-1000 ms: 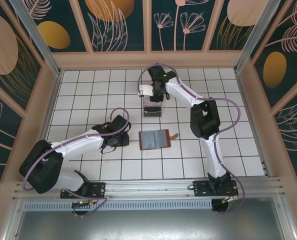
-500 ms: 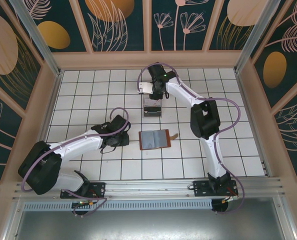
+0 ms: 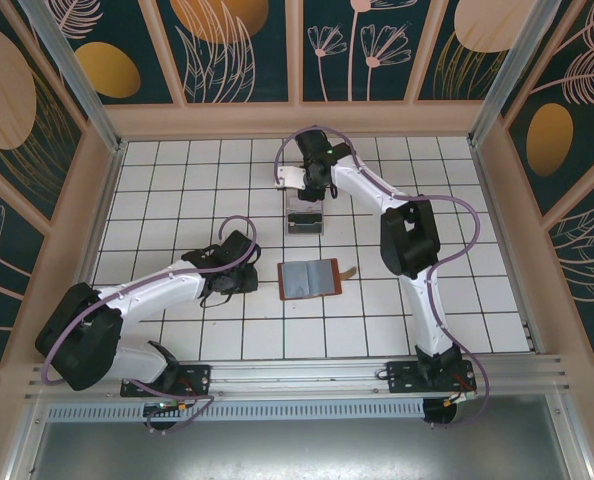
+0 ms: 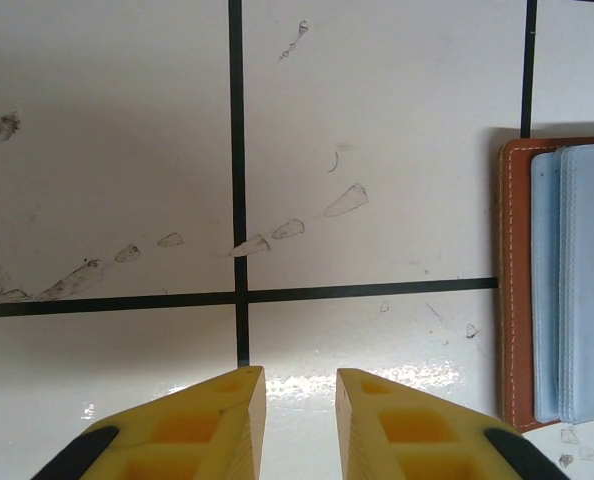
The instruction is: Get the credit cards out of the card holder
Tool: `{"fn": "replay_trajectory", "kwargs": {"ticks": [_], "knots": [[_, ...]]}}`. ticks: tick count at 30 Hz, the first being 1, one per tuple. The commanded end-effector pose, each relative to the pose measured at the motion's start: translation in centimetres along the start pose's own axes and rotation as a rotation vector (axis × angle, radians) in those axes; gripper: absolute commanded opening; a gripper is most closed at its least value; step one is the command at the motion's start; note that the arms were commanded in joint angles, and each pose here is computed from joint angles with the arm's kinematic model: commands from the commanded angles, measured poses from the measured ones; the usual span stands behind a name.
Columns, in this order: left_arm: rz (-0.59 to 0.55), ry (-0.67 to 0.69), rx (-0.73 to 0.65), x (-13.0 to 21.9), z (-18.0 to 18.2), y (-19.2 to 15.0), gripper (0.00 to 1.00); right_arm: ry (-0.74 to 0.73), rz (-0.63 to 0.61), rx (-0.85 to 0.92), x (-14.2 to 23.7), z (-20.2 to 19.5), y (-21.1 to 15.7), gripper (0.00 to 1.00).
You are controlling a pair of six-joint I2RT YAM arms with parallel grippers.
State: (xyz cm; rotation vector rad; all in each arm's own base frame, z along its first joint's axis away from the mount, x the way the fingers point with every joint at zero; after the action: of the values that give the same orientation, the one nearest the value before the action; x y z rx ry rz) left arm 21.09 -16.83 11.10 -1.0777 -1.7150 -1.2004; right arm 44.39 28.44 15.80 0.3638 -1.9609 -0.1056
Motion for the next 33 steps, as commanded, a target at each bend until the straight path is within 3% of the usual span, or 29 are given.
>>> {"fn": "replay_trajectory", "kwargs": {"ticks": [1,9,17,25,33], "knots": [[-0.001,0.010,0.023,0.2,0.5,-0.1,0.27,0.070,0.001,-0.019,-1.7,1.4,-0.6,0.23],[-0.002,0.007,0.021,0.3,0.4,0.0,0.27,0.059,-0.008,-0.019,-1.4,1.0,-0.4,0.23],[-0.017,-0.002,0.020,0.4,0.1,0.3,0.27,-0.061,-0.094,-0.100,1.5,-1.4,1.1,0.24],[-0.018,-0.070,0.021,-0.6,-1.1,0.8,0.27,-0.107,-0.173,-0.391,4.2,-1.8,1.9,0.24],[0.014,-0.051,-0.013,-2.5,-1.7,1.0,0.25,-0.154,-0.201,-0.712,7.3,1.0,1.6,0.24]]}}
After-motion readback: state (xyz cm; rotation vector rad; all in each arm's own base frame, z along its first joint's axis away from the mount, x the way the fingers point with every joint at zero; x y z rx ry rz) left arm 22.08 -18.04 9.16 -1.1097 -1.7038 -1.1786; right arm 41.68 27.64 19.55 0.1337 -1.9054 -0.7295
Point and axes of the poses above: each hand's point on the last joint's axis, 136 mm out from that joint toward the fingers, its own x axis back along the fingers, its own z axis along the line the jaws close on, y = z × x, the point moved 7 cm from there along x, back along the fingers, and after that the axes turned 6 degrees about x, right-handed, at the moved point
